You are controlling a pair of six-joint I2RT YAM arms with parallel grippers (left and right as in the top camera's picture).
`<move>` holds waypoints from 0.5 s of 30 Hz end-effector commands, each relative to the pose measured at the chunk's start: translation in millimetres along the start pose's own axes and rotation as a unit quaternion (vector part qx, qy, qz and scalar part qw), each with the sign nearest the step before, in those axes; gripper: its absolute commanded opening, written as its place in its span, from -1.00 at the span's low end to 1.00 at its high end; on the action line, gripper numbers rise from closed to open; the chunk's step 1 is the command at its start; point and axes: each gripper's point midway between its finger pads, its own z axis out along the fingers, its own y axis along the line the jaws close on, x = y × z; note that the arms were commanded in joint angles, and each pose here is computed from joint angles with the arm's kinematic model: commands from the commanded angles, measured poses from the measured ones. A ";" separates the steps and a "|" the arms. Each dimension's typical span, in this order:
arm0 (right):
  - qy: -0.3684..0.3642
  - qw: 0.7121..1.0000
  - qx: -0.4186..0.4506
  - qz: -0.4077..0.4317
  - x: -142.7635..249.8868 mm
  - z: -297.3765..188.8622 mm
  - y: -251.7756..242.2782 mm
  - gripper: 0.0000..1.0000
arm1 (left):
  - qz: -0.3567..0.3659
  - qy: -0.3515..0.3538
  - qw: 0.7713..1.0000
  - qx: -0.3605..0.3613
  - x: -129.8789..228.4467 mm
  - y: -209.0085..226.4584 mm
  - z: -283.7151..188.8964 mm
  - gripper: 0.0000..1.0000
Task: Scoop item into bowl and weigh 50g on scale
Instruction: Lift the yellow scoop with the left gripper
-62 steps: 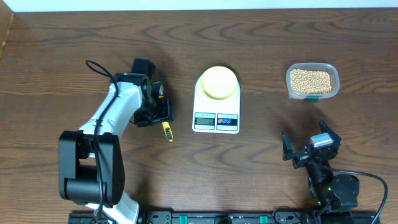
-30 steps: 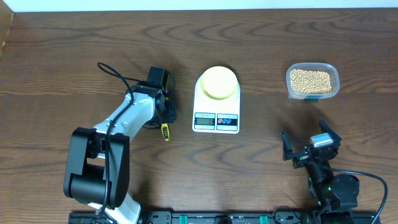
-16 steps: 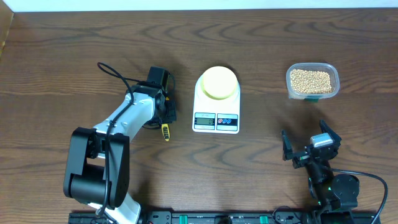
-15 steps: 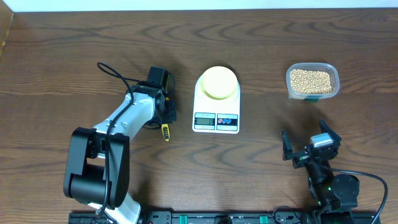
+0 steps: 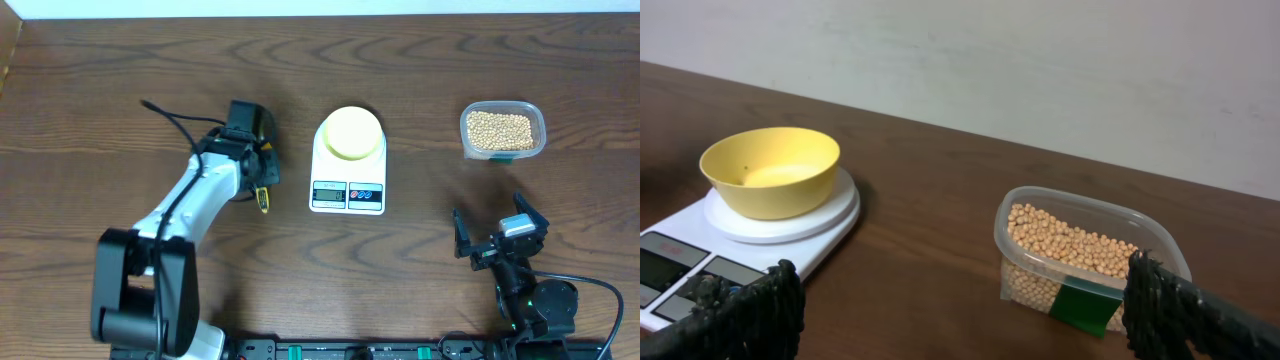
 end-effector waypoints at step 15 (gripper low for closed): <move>0.000 1.000 -0.002 -0.004 0.4 -0.2 0.7 0.98 | -0.088 -0.091 0.992 0.018 -51.3 18.2 -13.6 -0.84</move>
